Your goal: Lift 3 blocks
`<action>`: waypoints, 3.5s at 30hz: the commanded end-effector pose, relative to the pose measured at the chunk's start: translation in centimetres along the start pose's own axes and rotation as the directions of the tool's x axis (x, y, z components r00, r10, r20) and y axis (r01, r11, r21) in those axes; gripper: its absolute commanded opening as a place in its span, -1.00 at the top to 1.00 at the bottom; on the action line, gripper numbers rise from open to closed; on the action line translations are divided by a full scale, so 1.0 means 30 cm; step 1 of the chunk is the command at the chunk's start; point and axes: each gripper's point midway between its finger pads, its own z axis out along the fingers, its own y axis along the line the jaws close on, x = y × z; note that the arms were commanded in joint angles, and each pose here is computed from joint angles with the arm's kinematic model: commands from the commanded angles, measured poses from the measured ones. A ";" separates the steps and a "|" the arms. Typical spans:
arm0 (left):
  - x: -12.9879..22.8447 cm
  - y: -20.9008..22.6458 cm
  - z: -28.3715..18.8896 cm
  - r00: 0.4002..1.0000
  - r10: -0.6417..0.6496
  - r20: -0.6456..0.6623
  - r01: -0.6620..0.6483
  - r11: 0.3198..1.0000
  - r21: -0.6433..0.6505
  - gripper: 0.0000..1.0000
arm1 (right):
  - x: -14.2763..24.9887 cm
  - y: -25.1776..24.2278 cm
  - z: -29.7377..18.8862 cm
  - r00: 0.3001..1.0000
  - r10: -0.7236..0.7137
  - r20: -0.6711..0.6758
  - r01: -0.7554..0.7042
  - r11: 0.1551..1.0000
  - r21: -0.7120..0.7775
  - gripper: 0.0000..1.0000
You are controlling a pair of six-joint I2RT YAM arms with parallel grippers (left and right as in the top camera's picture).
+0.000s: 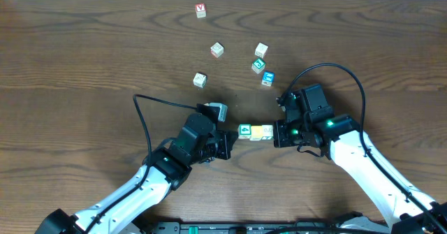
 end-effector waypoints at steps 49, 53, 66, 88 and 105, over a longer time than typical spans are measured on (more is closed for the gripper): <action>-0.026 -0.124 -0.032 0.999 0.037 0.000 -0.037 0.990 0.133 0.86 | -0.024 0.180 -0.077 0.986 -0.163 0.045 0.168 0.974 -0.152 0.97; -0.027 -0.126 -0.034 0.999 0.038 0.002 -0.038 0.990 0.134 0.86 | -0.024 0.180 -0.077 0.986 -0.163 0.045 0.168 0.974 -0.152 0.97; -0.023 -0.123 -0.034 0.999 0.036 -0.004 -0.035 0.991 0.130 0.86 | -0.023 0.180 -0.077 0.986 -0.162 0.043 0.167 0.974 -0.152 0.97; -0.024 -0.123 -0.034 0.999 0.036 -0.003 -0.035 0.991 0.130 0.86 | -0.031 0.188 -0.089 0.986 -0.163 0.046 0.168 0.974 -0.152 0.97; -0.026 -0.125 -0.034 0.999 0.036 -0.002 -0.036 0.991 0.131 0.85 | -0.032 0.189 -0.091 0.985 -0.164 0.048 0.169 0.974 -0.153 0.97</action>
